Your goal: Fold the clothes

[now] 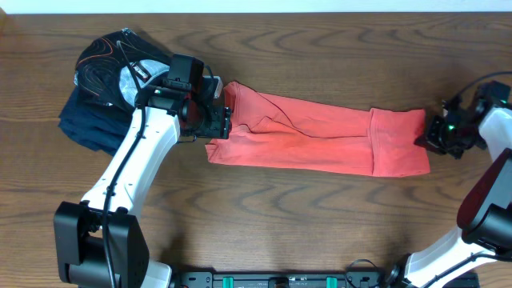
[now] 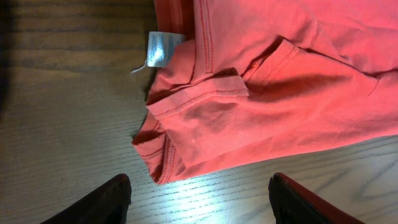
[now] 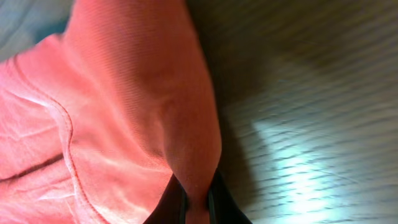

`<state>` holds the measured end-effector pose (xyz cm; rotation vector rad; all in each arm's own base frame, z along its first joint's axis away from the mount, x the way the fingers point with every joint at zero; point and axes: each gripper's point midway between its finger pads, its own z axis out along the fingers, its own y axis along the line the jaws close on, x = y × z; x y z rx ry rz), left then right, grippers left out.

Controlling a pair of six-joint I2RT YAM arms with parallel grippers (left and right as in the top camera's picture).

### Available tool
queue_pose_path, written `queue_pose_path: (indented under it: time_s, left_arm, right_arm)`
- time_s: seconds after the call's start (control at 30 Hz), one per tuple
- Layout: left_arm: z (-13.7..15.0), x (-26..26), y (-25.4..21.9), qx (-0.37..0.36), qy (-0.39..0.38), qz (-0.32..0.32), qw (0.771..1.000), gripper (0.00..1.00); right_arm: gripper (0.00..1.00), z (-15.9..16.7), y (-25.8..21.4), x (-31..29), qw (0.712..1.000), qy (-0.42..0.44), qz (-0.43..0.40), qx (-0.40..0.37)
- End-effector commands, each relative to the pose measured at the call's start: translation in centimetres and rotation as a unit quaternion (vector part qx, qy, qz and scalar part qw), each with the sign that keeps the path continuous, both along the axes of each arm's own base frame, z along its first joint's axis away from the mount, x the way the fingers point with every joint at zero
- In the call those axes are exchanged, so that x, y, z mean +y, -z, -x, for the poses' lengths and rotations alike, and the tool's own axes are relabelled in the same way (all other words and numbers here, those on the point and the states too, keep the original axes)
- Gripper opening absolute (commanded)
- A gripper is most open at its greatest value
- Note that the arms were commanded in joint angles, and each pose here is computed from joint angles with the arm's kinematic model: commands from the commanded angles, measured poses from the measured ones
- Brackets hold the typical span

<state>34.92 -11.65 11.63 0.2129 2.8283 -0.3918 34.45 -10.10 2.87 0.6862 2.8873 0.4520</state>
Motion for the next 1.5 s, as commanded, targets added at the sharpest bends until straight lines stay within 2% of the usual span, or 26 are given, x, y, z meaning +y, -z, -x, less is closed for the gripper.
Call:
queue_pose_path:
  time_s: [0.0, 0.47, 0.97, 1.17, 1.23, 1.33, 1.37, 1.47]
  left_arm:
    - [-0.6, 0.1, -1.0, -0.019, 0.005, -0.003, 1.0, 0.73]
    - [-1.3, 0.0, -1.2, -0.033, 0.005, 0.0, 0.999, 0.73]
    - [-1.5, -0.1, -1.3, -0.037, 0.005, 0.001, 0.999, 0.73]
    - [-1.5, -0.1, -1.3, -0.037, 0.005, 0.001, 0.999, 0.73]
    - [-1.4, -0.1, -1.3, -0.037, 0.005, 0.001, 0.999, 0.73]
    - [-1.4, -0.1, -1.3, -0.037, 0.005, 0.001, 0.999, 0.73]
    - [-1.4, -0.1, -1.3, -0.037, 0.005, 0.001, 0.999, 0.73]
    - [-1.4, -0.1, -1.3, -0.037, 0.005, 0.001, 0.999, 0.73]
  right_arm:
    - [0.01, -1.3, -2.0, 1.9, 0.999, -0.026, 0.011, -0.024]
    - [0.01, -3.0, -9.0, 10.9, 0.983, -0.137, 0.033, -0.117]
    - [0.01, -2.4, -6.8, 20.6, 0.967, -0.223, 0.079, -0.097]
    - [0.01, -1.6, -4.6, 22.8, 0.959, -0.255, 0.096, -0.071]
    - [0.08, -1.3, -3.7, 23.6, 0.959, -0.26, 0.093, -0.06]
    - [0.4, -1.1, -3.3, 25.0, 0.957, -0.274, 0.079, -0.061]
    - [0.45, -1.1, -3.6, 25.5, 0.957, -0.277, 0.062, -0.067]
    - [0.49, -1.3, -6.0, 26.7, 0.955, -0.281, 0.002, -0.092]
